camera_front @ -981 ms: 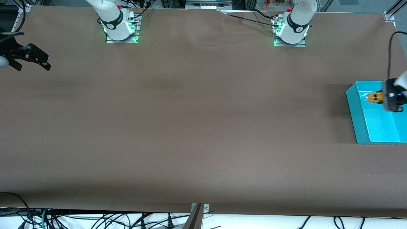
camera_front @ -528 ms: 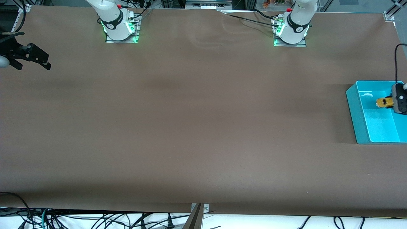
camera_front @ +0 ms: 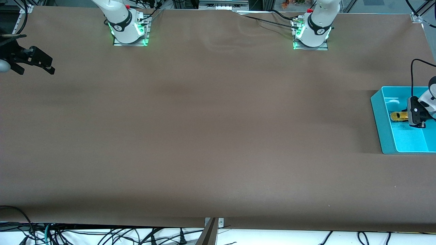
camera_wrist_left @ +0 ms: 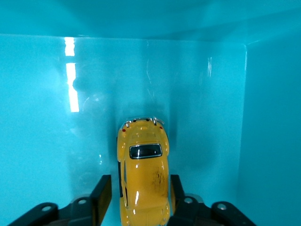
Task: Wind and store yellow beetle car
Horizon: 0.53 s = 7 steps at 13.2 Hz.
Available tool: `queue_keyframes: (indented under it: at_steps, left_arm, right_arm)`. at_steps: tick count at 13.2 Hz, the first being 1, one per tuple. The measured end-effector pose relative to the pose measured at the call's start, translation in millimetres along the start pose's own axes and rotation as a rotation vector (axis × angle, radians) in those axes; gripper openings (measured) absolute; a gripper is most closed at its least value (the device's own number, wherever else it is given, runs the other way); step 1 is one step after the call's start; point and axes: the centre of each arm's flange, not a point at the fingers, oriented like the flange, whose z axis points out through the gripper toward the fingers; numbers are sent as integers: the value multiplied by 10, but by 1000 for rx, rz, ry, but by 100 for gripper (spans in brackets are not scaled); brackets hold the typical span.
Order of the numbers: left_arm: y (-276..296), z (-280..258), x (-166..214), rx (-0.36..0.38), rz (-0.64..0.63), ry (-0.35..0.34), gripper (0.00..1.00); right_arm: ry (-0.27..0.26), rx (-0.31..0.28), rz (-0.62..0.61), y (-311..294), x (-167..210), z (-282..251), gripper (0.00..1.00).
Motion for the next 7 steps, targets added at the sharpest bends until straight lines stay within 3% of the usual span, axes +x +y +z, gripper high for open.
queue_keyframes:
  at_steps: [4, 7]
  left_arm:
    - [-67, -272, 3, 27, 13, -15, 100]
    - [-6, -922, 47, 11, -9, -21, 100]
  right_arm:
    - [-1, 0, 0, 0, -1, 1, 100]
    - [-6, 0, 0, 0, -5, 5, 100]
